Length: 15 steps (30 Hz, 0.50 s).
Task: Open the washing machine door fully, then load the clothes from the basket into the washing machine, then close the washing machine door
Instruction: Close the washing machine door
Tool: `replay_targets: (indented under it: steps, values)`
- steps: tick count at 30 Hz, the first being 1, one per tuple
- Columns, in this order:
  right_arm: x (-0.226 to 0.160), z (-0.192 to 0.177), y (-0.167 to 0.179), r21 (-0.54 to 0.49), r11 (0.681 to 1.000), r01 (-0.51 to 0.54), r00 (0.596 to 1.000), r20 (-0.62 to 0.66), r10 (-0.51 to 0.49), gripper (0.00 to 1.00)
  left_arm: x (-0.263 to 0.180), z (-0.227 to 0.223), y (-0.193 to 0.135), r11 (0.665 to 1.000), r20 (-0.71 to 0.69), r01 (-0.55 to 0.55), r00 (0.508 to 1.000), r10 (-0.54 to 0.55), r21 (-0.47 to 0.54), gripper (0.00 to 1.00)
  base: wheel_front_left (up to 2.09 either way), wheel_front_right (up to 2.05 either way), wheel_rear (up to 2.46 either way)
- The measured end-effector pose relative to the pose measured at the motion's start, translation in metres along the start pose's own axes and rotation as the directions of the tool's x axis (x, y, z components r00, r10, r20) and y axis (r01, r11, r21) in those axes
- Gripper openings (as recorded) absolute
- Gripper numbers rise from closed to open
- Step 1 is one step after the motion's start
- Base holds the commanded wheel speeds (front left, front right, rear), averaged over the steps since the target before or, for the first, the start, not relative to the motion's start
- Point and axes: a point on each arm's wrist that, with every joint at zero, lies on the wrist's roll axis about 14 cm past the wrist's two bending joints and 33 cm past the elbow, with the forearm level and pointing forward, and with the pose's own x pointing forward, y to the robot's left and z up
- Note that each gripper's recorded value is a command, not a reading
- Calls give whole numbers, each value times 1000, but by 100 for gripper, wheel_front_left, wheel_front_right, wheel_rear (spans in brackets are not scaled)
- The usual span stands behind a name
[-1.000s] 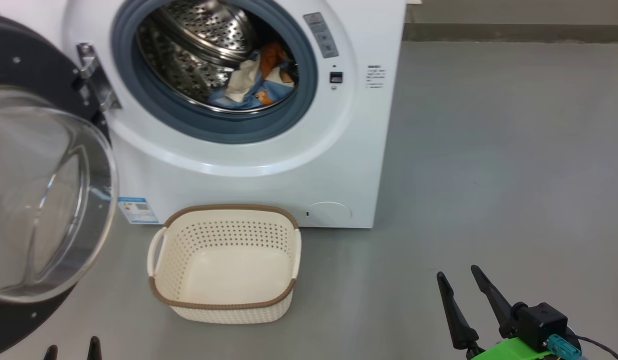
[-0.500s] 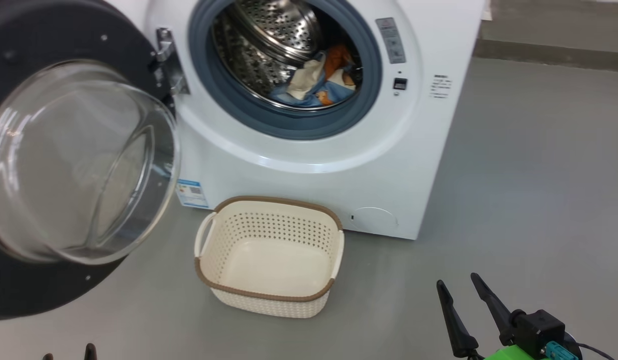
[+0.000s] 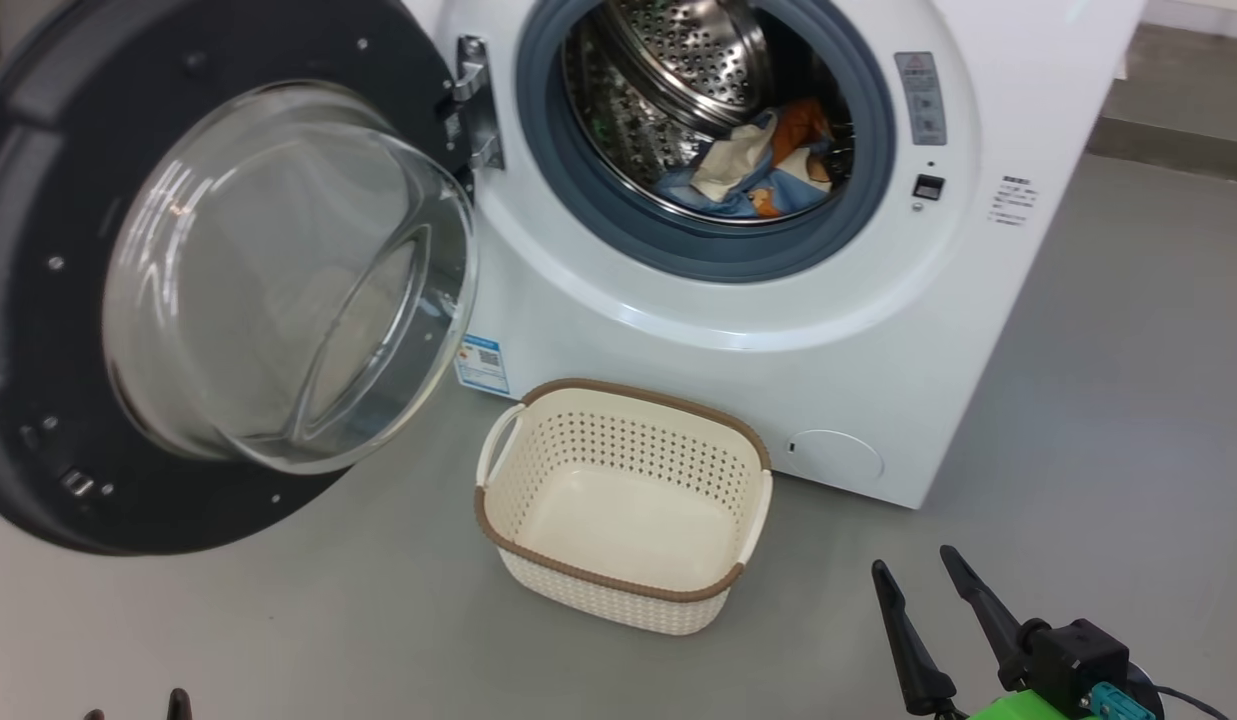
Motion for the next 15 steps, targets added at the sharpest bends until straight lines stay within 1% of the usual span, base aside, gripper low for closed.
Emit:
replay_targets:
  steps: [7, 15]
  values:
    - [8, -5, 15, 8, 999, -49, 999, -13, 49, 100, -7, 0, 15, 998, -1, -57, 998, 57, 1, 100, 0, 0, 0]
    - [9, -10, 18, 11, 998, -61, 998, -27, 61, 100, -8, 0, 18, 997, -5, -79, 997, 79, 9, 100, 0, 0, 0]
